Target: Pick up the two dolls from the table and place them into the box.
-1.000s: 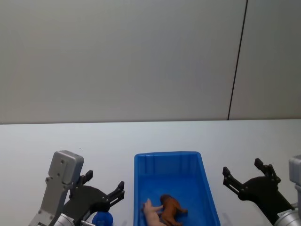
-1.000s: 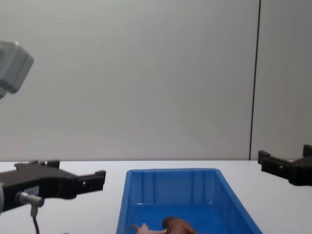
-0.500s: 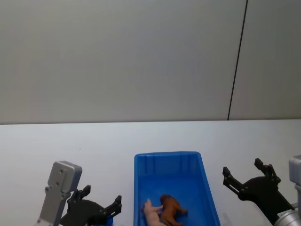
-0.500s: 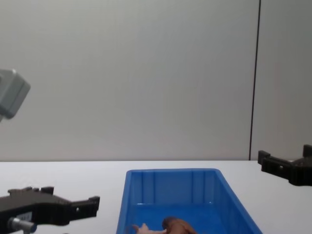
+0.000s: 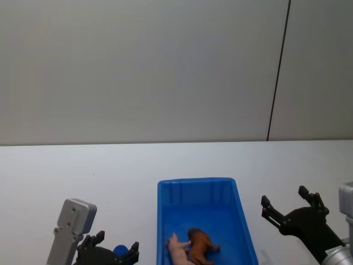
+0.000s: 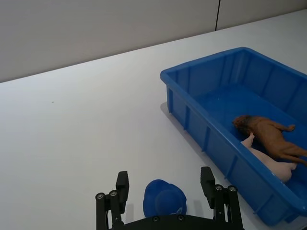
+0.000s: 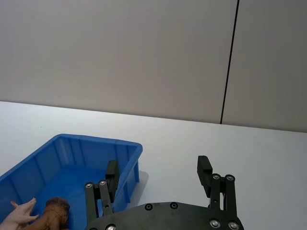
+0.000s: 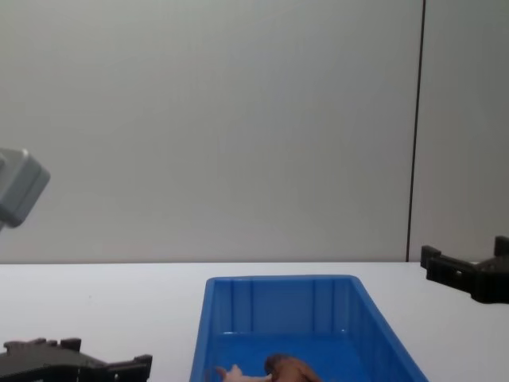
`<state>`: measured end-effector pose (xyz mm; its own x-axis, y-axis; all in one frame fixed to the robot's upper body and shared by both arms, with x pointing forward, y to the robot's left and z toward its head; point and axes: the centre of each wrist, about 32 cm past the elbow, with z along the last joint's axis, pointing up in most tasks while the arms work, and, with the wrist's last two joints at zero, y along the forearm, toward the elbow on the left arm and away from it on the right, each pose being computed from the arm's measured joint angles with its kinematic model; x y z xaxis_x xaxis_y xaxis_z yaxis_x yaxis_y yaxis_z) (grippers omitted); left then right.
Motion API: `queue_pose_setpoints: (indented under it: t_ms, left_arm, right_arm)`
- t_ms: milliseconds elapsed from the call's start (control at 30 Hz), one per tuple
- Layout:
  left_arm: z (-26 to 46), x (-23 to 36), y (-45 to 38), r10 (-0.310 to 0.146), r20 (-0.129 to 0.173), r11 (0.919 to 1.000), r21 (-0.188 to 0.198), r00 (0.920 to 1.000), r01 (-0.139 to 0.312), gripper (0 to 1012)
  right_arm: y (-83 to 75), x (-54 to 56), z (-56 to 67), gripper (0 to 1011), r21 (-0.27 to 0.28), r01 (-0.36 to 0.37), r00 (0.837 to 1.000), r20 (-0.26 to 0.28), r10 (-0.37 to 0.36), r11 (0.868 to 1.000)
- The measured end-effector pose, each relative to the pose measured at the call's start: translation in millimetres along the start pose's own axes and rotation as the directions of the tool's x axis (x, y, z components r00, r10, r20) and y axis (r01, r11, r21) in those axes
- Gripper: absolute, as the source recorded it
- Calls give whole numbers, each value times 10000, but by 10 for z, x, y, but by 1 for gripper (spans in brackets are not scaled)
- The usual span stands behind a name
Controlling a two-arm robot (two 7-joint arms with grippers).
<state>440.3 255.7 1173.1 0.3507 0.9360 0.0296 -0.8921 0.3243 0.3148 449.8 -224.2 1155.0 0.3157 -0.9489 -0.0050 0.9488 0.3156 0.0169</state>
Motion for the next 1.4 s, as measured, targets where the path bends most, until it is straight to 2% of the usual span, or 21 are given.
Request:
queue_pose_setpoints:
  t_ms: [167,200,300,333,533,567,767,1100,1267,1400]
  left_arm:
    - [-33,7,-10,-23,-26,9998,220,10000,23,862]
    - [-42,10,-14,-56,-25,9996,277,10000,56,800]
    - [-55,14,-21,-110,-26,9993,359,9999,111,746]
    - [-63,17,-27,-141,-30,9991,409,9999,142,686]
    - [-101,27,-53,-271,-39,9978,602,9996,273,532]
    - [-106,28,-56,-285,-41,9976,625,9996,287,474]
    - [-130,38,-77,-324,-8,9967,739,9995,324,290]
    - [-125,52,-88,-226,191,9975,674,9996,213,218]
    - [-74,55,-85,-145,368,9995,281,9992,135,191]
    - [-9,56,-80,-95,543,9998,-195,9985,106,176]
  right_arm:
    - [0,0,0,1001,0,0,10000,0,0,10000]
    - [0,0,0,1001,-1,-1,10000,-1,1,10000]
    - [0,0,0,1001,-1,-1,10000,0,1,10000]
    - [0,0,0,1001,-1,-1,10000,0,1,10000]
    - [0,0,0,1001,0,0,10000,0,0,10000]
    - [0,0,0,1001,0,0,10000,0,0,10000]
    - [0,0,0,1001,0,-1,10000,0,1,10000]
    - [0,0,0,1001,0,-1,10000,-1,1,10000]
    - [0,0,0,1001,-1,0,10000,0,0,10000]
    - [0,0,0,1001,0,0,10000,0,0,10000]
